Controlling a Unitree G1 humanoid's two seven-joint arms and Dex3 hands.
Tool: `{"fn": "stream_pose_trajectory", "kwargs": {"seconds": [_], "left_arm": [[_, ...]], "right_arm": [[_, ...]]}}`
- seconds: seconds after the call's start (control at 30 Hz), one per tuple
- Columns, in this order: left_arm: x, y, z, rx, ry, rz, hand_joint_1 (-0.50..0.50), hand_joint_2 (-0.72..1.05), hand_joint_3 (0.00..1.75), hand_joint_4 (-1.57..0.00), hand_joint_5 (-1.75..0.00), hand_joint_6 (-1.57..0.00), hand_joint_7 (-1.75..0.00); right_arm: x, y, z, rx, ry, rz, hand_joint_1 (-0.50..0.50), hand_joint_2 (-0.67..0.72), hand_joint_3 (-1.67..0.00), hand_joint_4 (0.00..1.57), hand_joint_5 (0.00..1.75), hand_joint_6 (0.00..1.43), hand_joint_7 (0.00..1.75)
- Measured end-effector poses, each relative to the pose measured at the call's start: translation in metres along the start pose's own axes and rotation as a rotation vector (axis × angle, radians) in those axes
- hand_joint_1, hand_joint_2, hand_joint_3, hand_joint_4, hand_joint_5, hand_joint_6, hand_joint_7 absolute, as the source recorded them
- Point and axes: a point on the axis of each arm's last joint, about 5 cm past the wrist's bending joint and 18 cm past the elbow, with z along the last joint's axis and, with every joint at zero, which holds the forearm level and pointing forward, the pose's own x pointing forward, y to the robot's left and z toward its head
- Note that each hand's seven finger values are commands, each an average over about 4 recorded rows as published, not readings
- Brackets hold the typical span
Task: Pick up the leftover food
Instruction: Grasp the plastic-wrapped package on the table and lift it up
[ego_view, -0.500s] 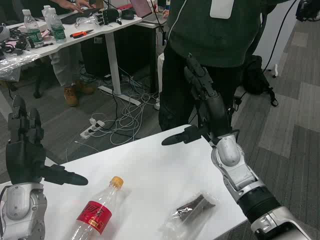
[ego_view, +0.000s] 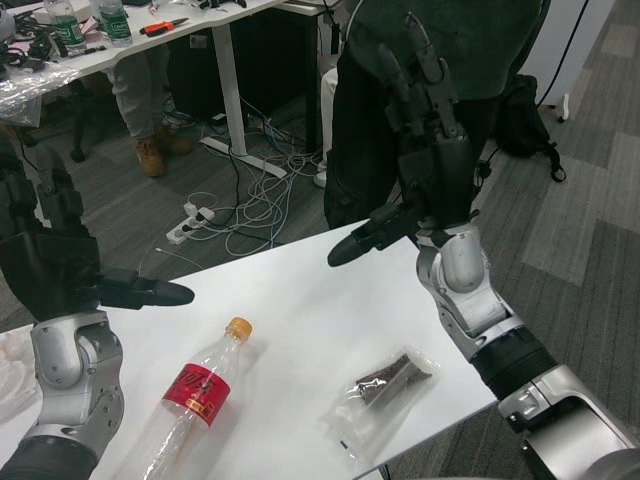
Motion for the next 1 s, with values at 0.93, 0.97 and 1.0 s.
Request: {"fn": "stream_pose_trajectory", "kwargs": {"seconds": [0.93, 0.97, 1.0], "left_arm": [[0.0001, 0.0003, -0.0001, 0.002, 0.005, -0.001, -0.5, -0.37, 0.0, -0.15, 0.0, 0.0, 0.0], [0.0001, 0.0003, -0.0001, 0.002, 0.005, -0.001, -0.5, -0.37, 0.0, -0.15, 0.0, 0.0, 0.0], [0.0001, 0.0003, -0.0001, 0.002, 0.005, -0.001, -0.5, -0.37, 0.0, -0.15, 0.0, 0.0, 0.0]], "right_arm": [[-0.0012, 0.0027, -0.0006, 0.01, 0.007, 0.006, -0.38, 0.34, 0.0, 0.0, 0.0, 0.0, 0.0], [-0.0012, 0.0028, -0.0007, 0.011, 0.007, 0.006, -0.38, 0.34, 0.0, 0.0, 0.0, 0.0, 0.0], [-0.0012, 0.0028, -0.0007, 0.011, 0.007, 0.006, -0.38, 0.34, 0.0, 0.0, 0.0, 0.0, 0.0]]}}
